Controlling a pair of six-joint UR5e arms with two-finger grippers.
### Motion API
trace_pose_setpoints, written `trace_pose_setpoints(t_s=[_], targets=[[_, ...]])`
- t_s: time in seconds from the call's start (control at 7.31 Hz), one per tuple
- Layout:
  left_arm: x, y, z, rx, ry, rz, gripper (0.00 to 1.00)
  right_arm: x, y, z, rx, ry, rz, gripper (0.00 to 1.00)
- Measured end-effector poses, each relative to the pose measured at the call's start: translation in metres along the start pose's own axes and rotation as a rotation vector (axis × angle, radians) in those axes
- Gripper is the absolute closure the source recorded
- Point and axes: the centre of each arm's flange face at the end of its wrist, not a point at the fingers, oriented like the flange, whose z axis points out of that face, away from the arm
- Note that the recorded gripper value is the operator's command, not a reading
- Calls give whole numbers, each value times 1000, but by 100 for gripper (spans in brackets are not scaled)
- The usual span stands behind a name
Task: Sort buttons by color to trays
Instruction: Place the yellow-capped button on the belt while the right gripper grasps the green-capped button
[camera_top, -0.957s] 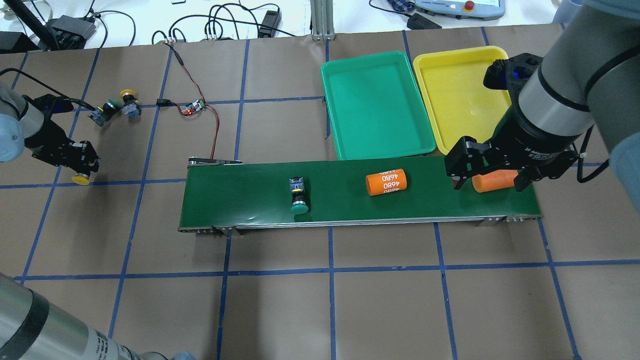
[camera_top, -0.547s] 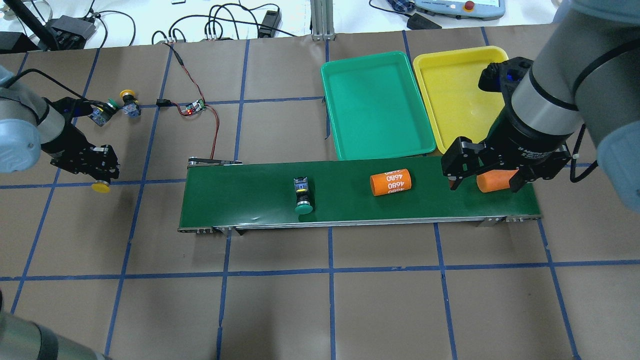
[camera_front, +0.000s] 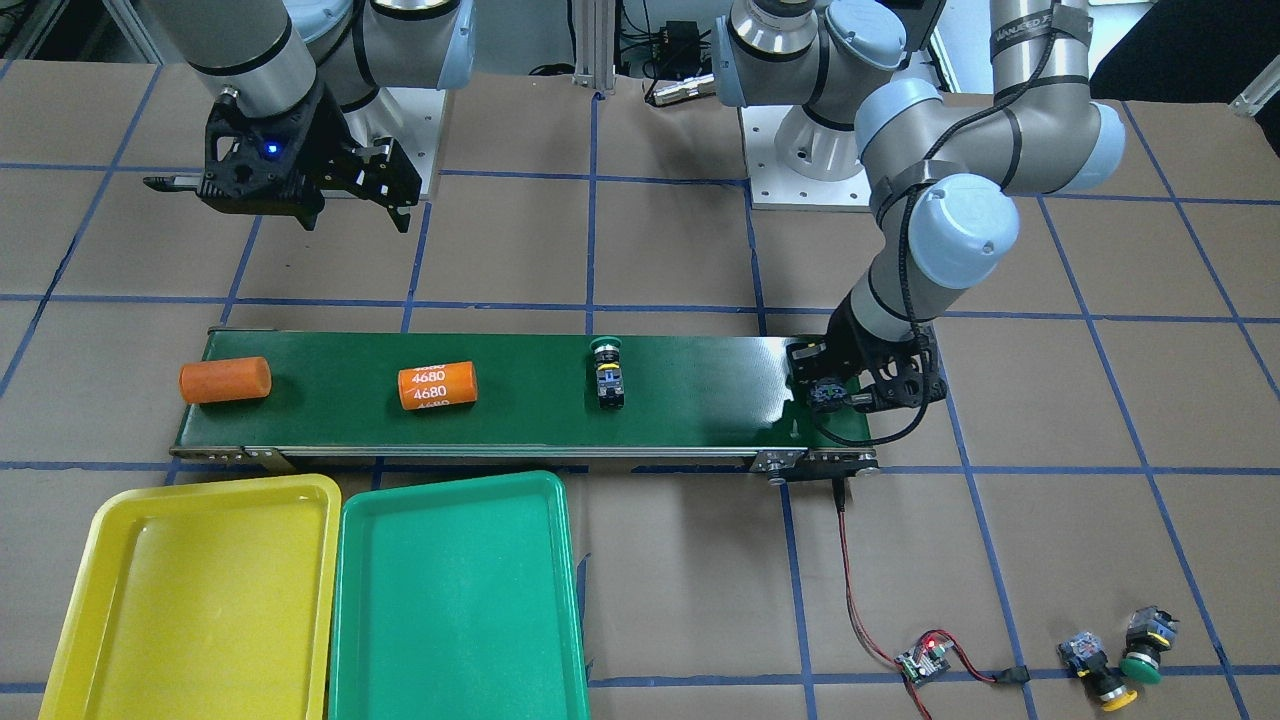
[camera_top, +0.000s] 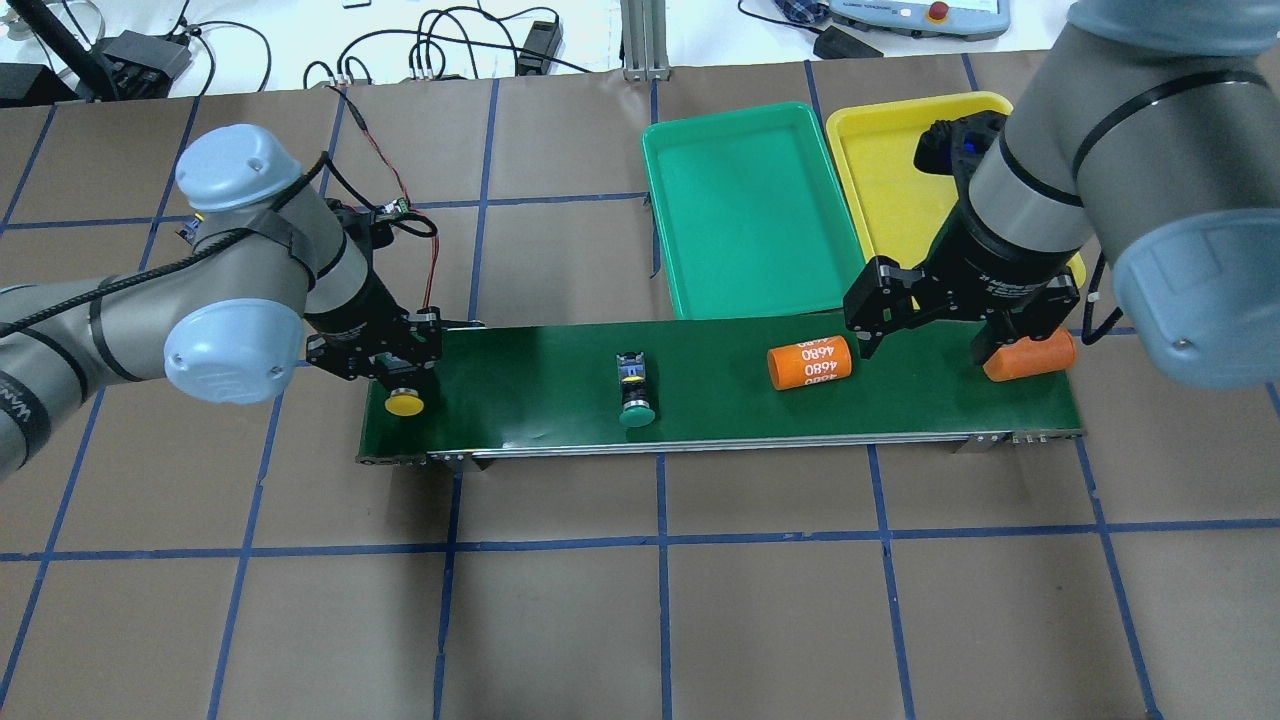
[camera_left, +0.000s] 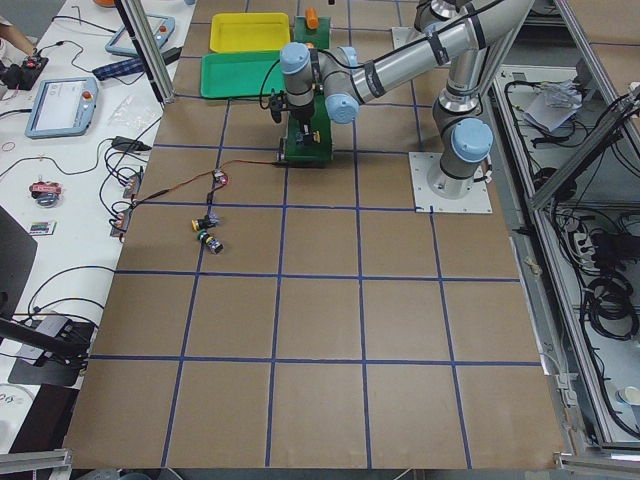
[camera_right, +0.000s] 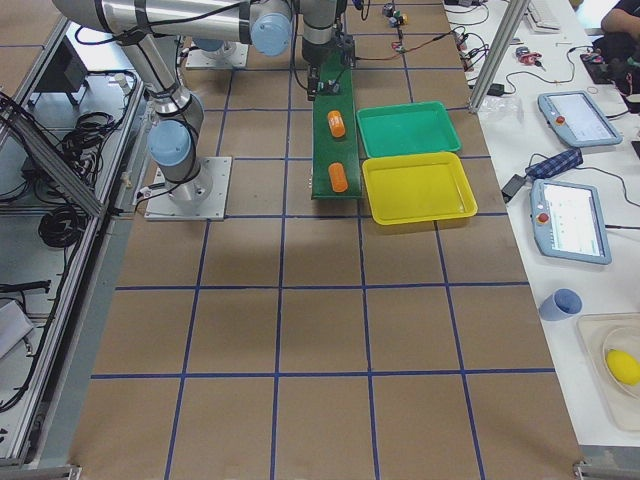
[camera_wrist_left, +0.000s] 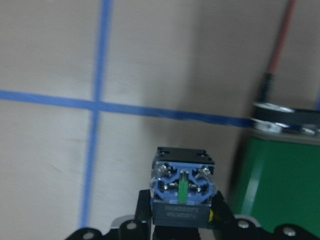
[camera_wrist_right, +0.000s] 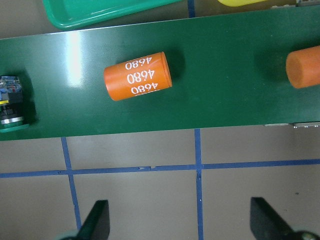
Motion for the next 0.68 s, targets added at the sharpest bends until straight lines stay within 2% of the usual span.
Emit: trace_pose_setpoints(t_s=[0.27, 0.55, 0.68], targets=[[23, 10, 6, -12, 12, -9, 0, -22, -13, 20, 3, 3, 20, 0], [28, 10, 6, -6, 10, 4, 0, -48, -26, 45, 8, 15, 7, 0], [29, 4, -8, 26, 15, 11, 0, -59, -30, 58, -2, 20, 18, 0]])
